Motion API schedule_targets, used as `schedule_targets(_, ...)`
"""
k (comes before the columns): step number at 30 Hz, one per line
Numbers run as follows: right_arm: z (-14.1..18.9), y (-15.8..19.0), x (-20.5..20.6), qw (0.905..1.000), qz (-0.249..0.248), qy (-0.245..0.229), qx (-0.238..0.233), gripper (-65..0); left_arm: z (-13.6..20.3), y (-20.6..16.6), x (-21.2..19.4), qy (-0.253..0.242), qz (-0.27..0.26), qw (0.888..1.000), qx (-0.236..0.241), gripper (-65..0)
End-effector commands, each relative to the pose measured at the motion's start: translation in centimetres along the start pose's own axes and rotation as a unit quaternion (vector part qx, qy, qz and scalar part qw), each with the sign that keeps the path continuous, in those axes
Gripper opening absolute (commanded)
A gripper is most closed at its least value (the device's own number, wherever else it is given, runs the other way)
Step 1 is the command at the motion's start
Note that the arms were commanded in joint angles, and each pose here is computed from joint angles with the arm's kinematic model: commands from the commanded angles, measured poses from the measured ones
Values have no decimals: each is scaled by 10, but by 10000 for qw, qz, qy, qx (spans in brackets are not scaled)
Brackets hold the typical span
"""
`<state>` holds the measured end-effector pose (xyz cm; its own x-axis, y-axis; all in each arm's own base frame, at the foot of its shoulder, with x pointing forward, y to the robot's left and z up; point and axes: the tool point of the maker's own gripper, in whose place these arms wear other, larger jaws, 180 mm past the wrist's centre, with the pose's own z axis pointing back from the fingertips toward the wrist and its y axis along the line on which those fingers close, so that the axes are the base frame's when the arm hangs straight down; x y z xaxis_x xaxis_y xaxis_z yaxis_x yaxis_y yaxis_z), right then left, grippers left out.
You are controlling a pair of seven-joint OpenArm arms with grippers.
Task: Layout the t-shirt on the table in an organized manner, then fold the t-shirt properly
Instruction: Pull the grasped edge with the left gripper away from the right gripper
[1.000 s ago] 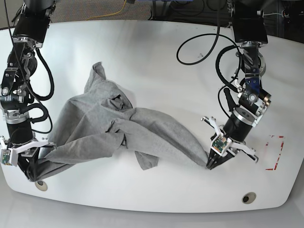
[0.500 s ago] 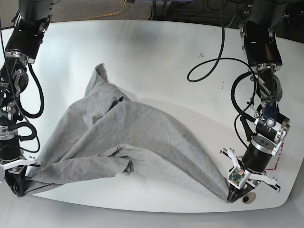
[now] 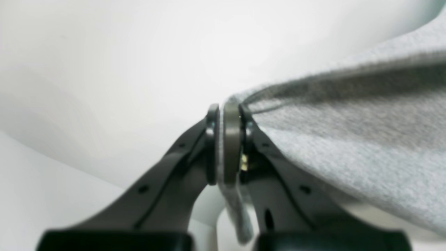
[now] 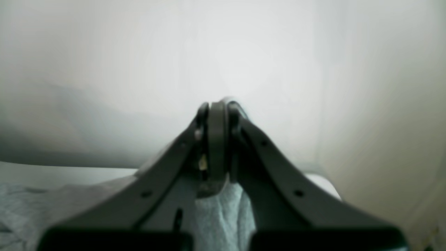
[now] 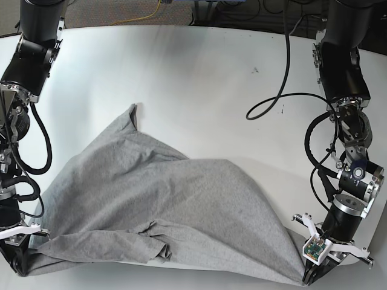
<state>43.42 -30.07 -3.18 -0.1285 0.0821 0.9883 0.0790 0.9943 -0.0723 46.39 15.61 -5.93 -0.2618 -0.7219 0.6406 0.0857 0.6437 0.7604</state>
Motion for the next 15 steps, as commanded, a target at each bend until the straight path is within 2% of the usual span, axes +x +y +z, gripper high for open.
schedule_targets(1,2,-13,31,9989,172,-409,-147,-650,2,22,15,-245,-122,9993,269,-650)
schedule_targets(12,11,-15,42,9979,398,-495,-132,-650,10,32,17,-245,-303,9986,358,-650)
schedule_targets(15,21,-23,33,9981,425,-364,-242,-650,15,29,7,-3,-366,9988,330,-650)
